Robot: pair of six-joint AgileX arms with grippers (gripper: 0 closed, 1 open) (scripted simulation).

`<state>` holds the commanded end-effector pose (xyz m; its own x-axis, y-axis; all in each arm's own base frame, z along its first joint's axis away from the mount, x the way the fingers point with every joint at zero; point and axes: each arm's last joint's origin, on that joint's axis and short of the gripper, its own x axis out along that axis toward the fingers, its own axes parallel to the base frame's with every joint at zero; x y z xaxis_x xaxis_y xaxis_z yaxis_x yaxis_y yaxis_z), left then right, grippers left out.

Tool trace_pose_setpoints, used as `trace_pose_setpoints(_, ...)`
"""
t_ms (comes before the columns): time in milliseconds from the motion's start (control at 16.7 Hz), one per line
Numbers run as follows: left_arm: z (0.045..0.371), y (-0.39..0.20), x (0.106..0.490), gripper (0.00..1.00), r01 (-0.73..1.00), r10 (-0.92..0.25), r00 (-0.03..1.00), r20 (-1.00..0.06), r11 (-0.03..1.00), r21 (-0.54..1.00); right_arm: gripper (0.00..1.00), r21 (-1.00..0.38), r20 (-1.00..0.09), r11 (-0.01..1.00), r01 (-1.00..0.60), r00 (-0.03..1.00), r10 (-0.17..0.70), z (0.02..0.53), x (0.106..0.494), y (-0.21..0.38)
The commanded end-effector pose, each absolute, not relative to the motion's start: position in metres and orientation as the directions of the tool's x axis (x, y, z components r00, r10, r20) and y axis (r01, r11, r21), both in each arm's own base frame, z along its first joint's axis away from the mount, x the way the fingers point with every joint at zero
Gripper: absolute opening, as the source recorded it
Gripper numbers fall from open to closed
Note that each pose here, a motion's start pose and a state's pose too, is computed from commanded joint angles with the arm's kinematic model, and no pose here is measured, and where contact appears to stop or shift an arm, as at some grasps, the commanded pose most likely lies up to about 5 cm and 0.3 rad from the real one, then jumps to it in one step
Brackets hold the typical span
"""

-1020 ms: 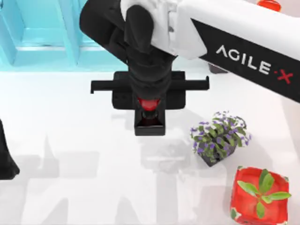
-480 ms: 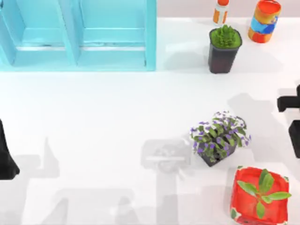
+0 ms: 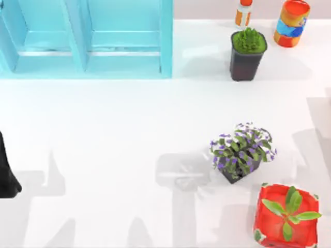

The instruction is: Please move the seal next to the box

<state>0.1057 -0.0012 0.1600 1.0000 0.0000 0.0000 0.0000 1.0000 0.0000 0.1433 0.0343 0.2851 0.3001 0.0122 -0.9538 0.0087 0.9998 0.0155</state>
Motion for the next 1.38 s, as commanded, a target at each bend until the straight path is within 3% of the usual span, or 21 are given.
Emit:
trace_pose_setpoints(360, 0.160, -0.001, 0.106, 1.00, 0.000, 0.000, 1.000, 0.000, 1.000, 0.000, 0.00, 0.015, -0.954, 1.000, 0.010, 0.298, 0.011, 0.281, 0.145, 0.035)
trace_pose_setpoints(840, 0.160, -0.001, 0.106, 1.00, 0.000, 0.000, 1.000, 0.000, 1.000, 0.000, 0.00, 0.016, -0.953, 1.000, 0.010, 0.301, 0.012, 0.224, 0.156, 0.035)
trace_pose_setpoints(1080, 0.160, -0.001, 0.106, 1.00, 0.000, 0.000, 1.000, 0.000, 1.000, 0.000, 0.00, 0.015, -0.954, 1.000, 0.009, 0.300, 0.012, 0.221, 0.156, 0.035)
trace_pose_setpoints(1380, 0.160, -0.001, 0.106, 1.00, 0.000, 0.000, 1.000, 0.000, 1.000, 0.000, 0.38, 0.015, -0.954, 1.000, 0.009, 0.300, 0.012, 0.221, 0.156, 0.035)
